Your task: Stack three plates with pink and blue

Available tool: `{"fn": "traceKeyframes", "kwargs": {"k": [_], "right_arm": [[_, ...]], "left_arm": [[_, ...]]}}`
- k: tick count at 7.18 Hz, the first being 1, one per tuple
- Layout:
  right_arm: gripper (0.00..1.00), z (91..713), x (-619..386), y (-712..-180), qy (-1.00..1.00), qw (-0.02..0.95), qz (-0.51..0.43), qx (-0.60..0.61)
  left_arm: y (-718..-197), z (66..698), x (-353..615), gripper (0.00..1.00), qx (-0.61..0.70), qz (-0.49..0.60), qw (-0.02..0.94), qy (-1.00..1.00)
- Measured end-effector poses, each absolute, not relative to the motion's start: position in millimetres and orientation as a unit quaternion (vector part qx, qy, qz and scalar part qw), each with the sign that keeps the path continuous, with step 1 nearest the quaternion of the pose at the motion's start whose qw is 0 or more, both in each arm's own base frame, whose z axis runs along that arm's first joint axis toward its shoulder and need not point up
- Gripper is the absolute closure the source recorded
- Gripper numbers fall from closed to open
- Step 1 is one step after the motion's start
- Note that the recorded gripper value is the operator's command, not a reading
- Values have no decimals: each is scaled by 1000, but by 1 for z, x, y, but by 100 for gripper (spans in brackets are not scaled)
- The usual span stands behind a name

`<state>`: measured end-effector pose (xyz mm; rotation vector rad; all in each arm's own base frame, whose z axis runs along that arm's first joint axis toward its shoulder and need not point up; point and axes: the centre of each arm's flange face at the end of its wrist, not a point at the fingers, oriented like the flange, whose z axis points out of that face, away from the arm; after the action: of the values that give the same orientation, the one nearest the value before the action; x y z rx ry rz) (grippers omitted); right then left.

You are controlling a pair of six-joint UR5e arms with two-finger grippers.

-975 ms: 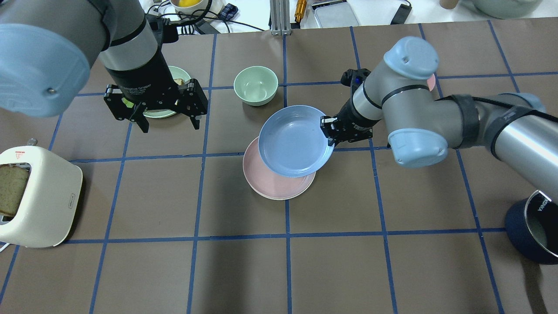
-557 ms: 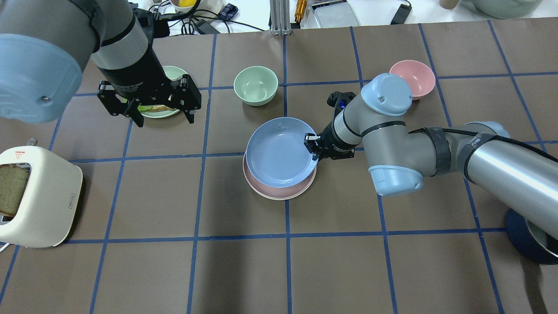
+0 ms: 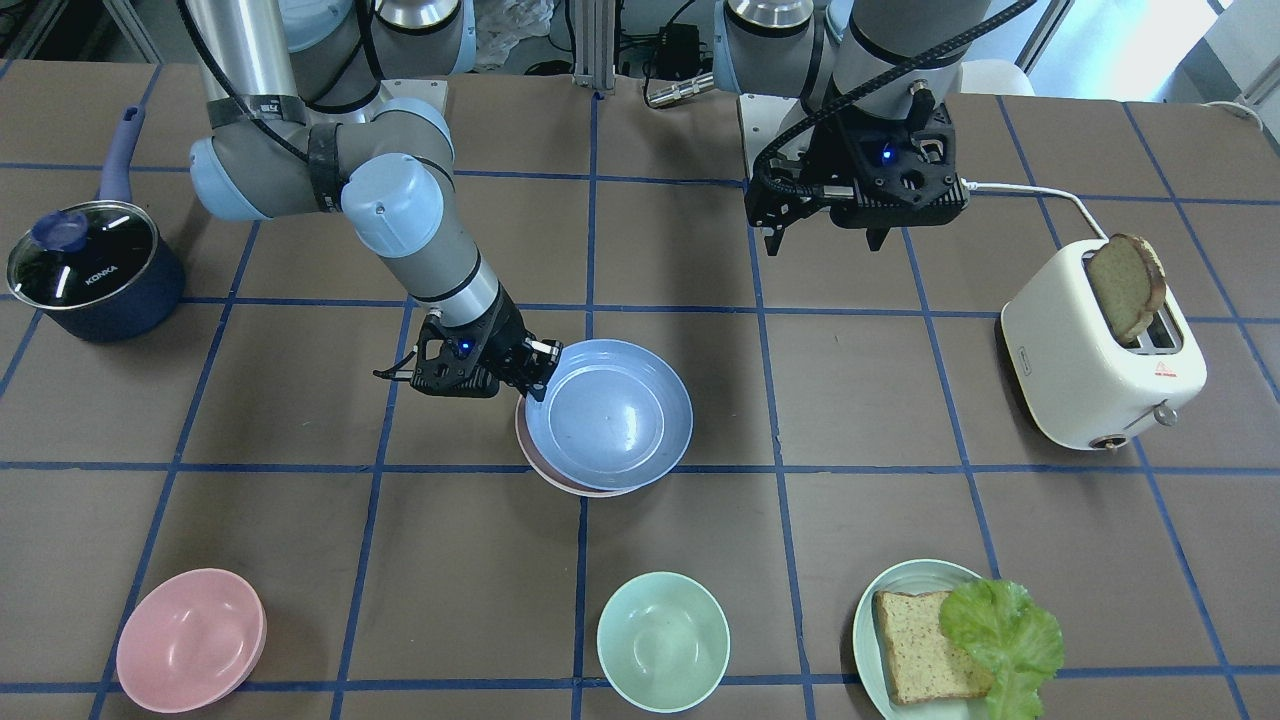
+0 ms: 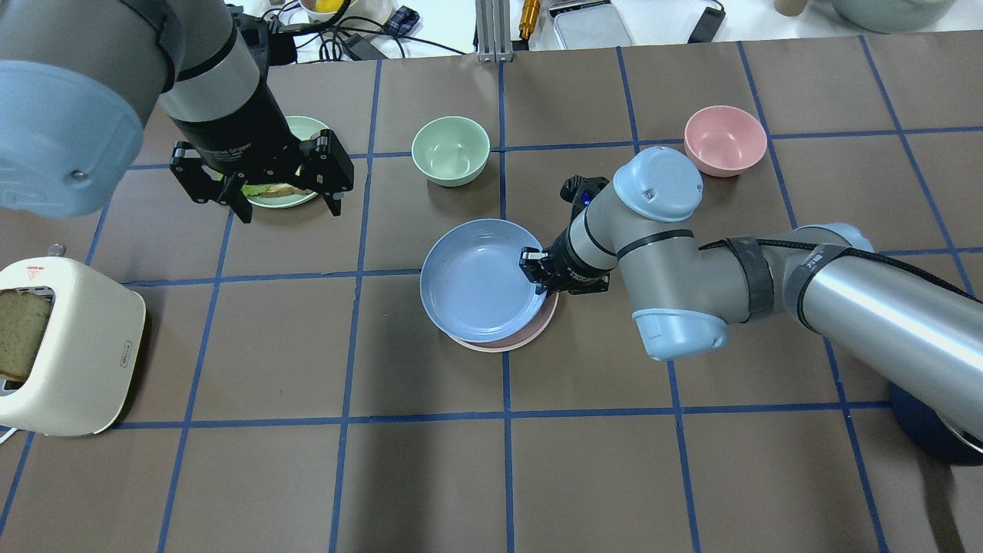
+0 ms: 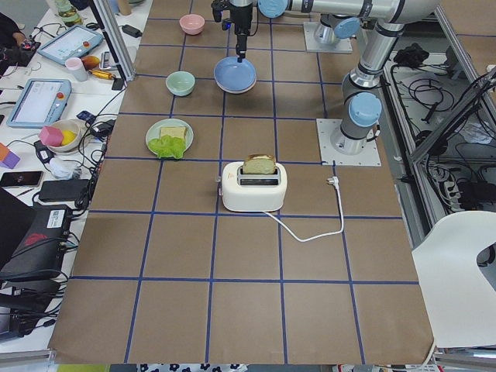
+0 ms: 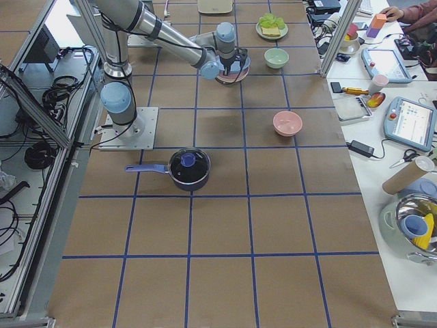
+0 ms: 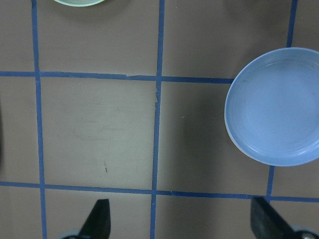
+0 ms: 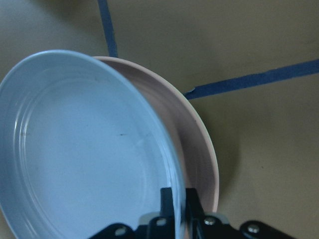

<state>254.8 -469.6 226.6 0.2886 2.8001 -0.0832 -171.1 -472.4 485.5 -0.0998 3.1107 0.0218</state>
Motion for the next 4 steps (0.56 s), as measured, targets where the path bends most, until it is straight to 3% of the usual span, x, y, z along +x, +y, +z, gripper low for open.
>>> {"fn": "traceKeyframes", "kwargs": {"k": [4], "right_arm": [[7,237,229,-491,988,117,-63,83]], "left_arm": [[-473,487,-171,0,-34,6,14,999]]}}
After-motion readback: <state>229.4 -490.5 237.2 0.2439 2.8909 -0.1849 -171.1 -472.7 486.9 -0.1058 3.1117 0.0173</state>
